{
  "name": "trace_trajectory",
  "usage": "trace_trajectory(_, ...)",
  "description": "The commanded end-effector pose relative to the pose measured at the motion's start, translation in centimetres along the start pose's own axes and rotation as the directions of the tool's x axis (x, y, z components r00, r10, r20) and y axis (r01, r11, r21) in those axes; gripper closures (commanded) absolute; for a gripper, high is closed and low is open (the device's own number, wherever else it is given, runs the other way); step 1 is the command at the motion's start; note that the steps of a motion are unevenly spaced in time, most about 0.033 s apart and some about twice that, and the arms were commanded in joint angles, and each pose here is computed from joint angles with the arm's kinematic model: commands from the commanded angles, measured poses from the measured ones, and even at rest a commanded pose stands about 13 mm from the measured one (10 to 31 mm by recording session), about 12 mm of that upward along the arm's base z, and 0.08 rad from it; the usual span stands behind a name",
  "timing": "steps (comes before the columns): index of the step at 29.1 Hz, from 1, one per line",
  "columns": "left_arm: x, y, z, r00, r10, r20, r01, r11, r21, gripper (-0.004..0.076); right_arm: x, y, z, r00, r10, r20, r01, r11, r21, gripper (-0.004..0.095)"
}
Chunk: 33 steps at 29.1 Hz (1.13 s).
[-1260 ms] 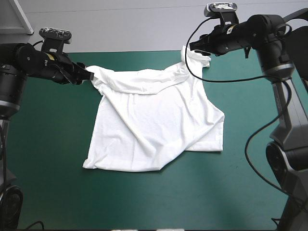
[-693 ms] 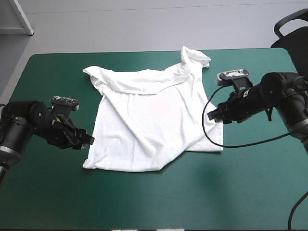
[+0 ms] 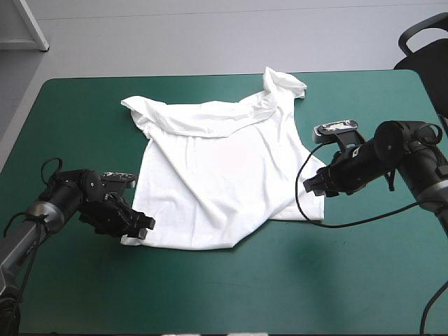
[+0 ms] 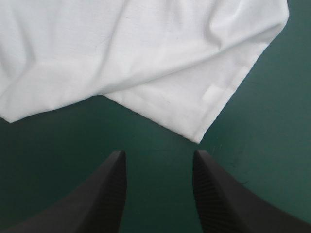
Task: Fold the cloth
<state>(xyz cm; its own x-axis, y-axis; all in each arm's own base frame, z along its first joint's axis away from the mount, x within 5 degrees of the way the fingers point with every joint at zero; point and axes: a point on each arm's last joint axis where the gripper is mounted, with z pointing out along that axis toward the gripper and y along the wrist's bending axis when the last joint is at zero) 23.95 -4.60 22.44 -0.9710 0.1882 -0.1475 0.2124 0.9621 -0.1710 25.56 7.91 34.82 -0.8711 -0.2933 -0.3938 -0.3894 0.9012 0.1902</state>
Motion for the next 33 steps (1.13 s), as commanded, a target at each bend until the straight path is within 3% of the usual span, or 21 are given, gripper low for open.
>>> trace_trajectory(1, -0.5, -0.4, -0.8, 0.999, -0.001, 0.051, 0.0, 1.0, 0.014, 0.03, -0.2, 0.4, -1.8, 0.996, -0.017, 0.085, 0.017, 1.0, -0.001, 0.0494)
trace_trajectory(4, -0.5, -0.4, -0.6, 0.999, -0.003, 0.042, 0.002, 1.0, 0.014, 0.0364, -0.2, 0.4, -1.6, 0.997, -0.016, 0.081, 0.016, 1.0, -0.001, 0.0494)
trace_trajectory(9, -0.3, -0.2, 0.0, 0.999, 0.02, 0.036, -0.02, 1.0, 0.008, 0.0603, -0.3, 0.0, -0.2, 0.999, -0.005, 0.05, 0.005, 1.0, 0.002, 0.0494)
trace_trajectory(12, -0.2, -0.2, 0.1, 0.999, 0.028, 0.038, -0.028, 1.0, 0.006, 0.0703, -0.2, -0.5, 1.5, 1.0, 0.008, 0.003, -0.008, 1.0, 0.005, 0.0494)
trace_trajectory(33, -0.1, -0.2, 0.1, 0.999, 0.043, 0.023, -0.043, 0.999, 0.012, 0.0705, -0.5, -3.0, 12.2, 0.955, 0.119, -0.272, -0.123, 0.992, 0.002, 0.0494)
